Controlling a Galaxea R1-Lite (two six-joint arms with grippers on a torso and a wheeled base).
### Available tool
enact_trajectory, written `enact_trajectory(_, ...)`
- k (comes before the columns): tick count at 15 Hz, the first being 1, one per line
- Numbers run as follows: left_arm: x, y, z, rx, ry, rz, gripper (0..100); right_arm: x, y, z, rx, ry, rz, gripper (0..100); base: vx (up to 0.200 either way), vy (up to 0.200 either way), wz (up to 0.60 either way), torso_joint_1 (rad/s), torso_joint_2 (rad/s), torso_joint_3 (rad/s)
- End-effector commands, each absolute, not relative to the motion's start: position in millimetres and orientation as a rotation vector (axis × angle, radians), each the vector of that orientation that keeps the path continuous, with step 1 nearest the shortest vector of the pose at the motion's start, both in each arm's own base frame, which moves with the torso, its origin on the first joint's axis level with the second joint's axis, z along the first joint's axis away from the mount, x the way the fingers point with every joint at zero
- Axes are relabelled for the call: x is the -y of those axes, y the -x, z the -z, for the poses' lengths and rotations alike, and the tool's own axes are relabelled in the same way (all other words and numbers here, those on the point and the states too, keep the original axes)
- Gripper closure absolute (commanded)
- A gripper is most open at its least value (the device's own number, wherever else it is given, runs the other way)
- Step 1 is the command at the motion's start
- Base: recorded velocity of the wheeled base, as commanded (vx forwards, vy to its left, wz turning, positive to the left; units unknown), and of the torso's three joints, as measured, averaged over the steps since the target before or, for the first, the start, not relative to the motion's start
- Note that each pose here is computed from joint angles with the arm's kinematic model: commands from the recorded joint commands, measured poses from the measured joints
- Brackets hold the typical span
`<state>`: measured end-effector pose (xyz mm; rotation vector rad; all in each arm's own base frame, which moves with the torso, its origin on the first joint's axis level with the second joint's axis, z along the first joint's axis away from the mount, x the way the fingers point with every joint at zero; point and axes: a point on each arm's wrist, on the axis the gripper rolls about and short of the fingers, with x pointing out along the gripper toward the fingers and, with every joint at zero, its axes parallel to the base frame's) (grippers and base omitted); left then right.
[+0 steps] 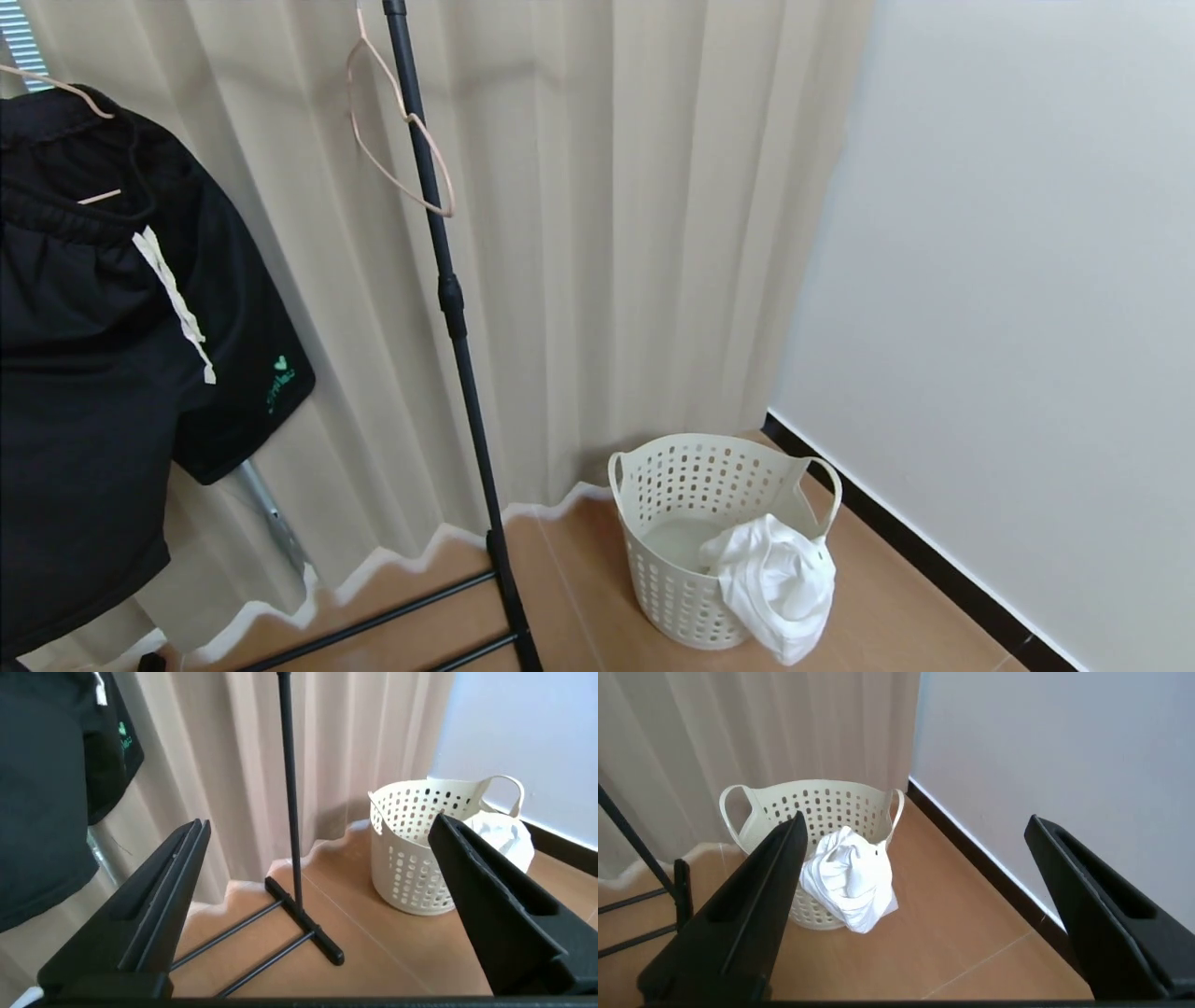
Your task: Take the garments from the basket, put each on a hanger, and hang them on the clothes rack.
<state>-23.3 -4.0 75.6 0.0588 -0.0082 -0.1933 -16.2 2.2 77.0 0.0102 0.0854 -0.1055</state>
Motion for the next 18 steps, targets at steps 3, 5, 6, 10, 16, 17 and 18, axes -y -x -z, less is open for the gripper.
enact_trajectory(3,3.8,23.2,-75.8,0.008,-0.057,0.187,0,-2.2,16.1,-77.0,-0.087,-0.01,0.104,0,0.0,-0.2,0.0,0.001,0.0,0.001)
enact_trajectory(5,3.8,23.2,-75.8,0.008,-0.049,0.184,0,-2.2,16.1,-77.0,-0.087,-0.012,0.105,0,0.0,0.0,0.0,0.0,0.0,0.0)
enact_trajectory(6,3.7,23.2,-75.8,0.007,-0.049,0.179,0,-2.1,16.1,-77.0,-0.087,-0.01,0.103,0,0.0,0.0,0.0,0.0,0.0,0.0)
enact_trajectory(10,3.7,23.2,-75.8,0.007,-0.048,0.179,0,-1.2,16.2,-77.0,-0.087,-0.008,0.146,0,0.0,0.0,0.0,0.0,0.0,0.0)
enact_trajectory(16,3.6,23.2,-76.0,0.009,-0.045,0.178,0,-1.3,16.0,-77.2,-0.089,-0.01,0.14,0,0.0,0.0,0.0,0.0,0.0,0.0)
enact_trajectory(17,3.6,23.2,-76.0,0.008,-0.043,0.178,0,-1.3,16.0,-77.2,-0.088,-0.016,0.14,0,0.0,0.0,0.0,0.0,0.0,0.0)
enact_trajectory(18,3.5,23.1,-75.8,0.007,-0.043,0.175,0,-1.3,16.0,-77.2,-0.088,-0.016,0.14,0,0.0,0.0,0.0,0.0,0.0,0.0)
